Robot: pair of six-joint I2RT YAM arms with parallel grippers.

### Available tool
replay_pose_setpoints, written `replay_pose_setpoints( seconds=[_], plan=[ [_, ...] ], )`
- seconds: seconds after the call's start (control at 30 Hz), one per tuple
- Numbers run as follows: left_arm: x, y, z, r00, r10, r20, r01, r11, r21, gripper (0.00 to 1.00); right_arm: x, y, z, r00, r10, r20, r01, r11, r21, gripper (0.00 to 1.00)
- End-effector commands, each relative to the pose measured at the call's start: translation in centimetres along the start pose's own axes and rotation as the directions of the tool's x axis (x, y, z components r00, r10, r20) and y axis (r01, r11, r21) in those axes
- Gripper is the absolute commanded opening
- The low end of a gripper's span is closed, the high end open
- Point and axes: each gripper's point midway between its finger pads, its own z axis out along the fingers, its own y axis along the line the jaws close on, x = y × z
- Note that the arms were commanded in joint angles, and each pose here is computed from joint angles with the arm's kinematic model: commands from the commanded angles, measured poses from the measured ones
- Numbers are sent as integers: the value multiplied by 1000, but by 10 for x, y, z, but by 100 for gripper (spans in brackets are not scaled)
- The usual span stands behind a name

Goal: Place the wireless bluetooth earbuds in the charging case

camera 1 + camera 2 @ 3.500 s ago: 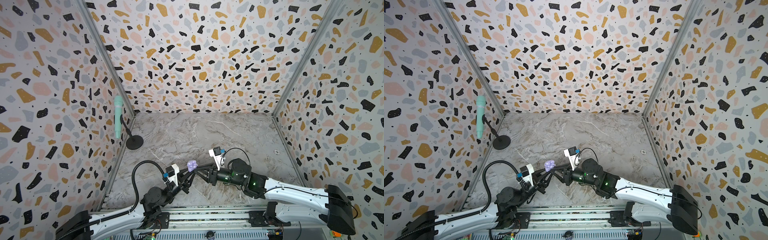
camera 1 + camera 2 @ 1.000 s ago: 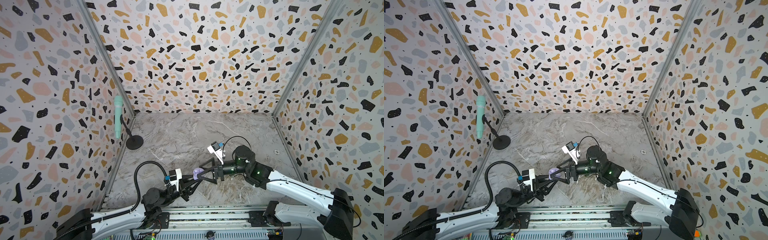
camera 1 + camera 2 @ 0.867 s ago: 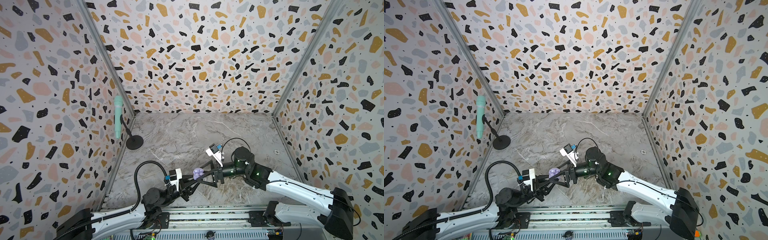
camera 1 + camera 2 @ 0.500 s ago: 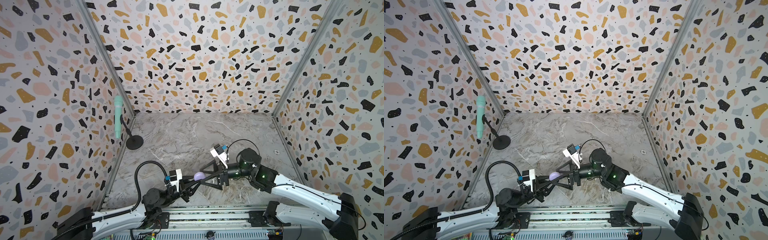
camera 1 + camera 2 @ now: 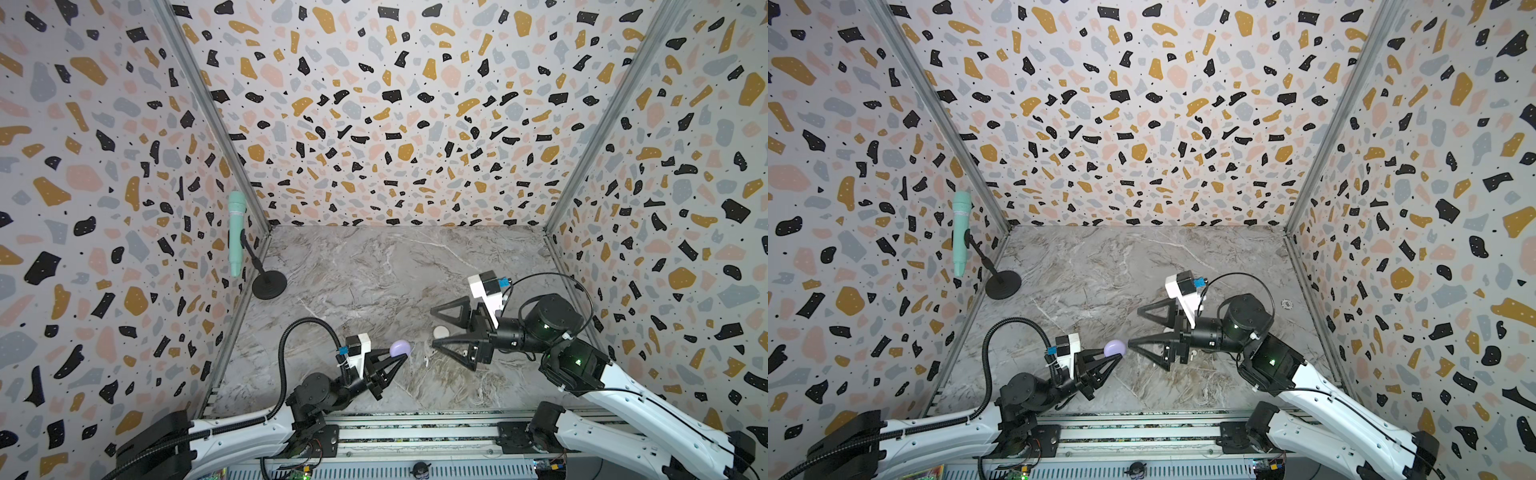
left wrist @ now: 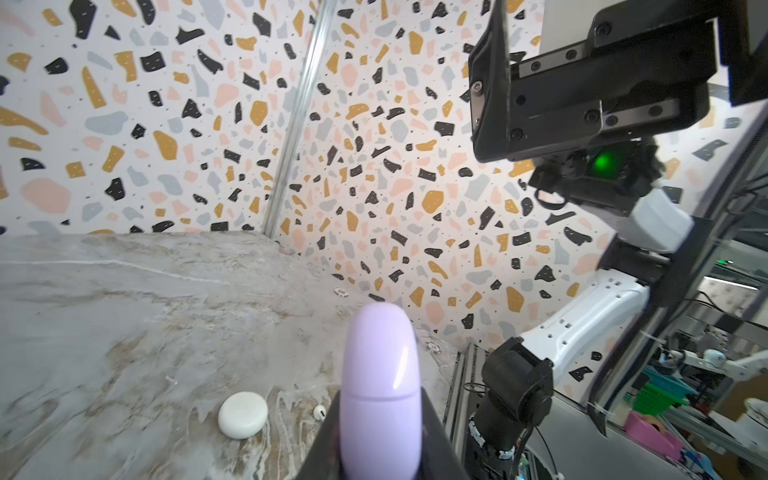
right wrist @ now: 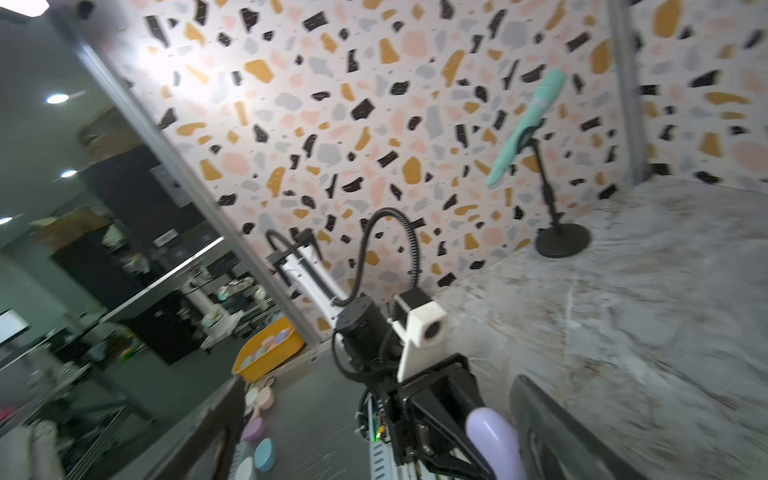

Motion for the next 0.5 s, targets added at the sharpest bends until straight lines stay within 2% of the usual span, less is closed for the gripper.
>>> replay_pose_setpoints(
  seconds=[0.0,0.07,0.17,0.33,0.47],
  plan=[
    [-15,21,12,998,-63,20,66,987,-150,0,12,-65,-12,996,90,12,-90,956,281,99],
    [-8,36,16,997,-75,-30,65,966,-252,0,22,-82,-16,992,124,22,-124,940,318,99],
    [4,55,20,989,-122,-83,86,935,-343,0,36,-99,-20,990,140,30,-141,921,364,99],
    [33,88,35,942,-247,-227,134,898,-420,0,55,-118,-22,985,170,21,-164,898,408,99],
    [51,104,46,908,-283,-309,121,883,-454,0,63,-122,-23,984,179,11,-168,895,414,99]
  ],
)
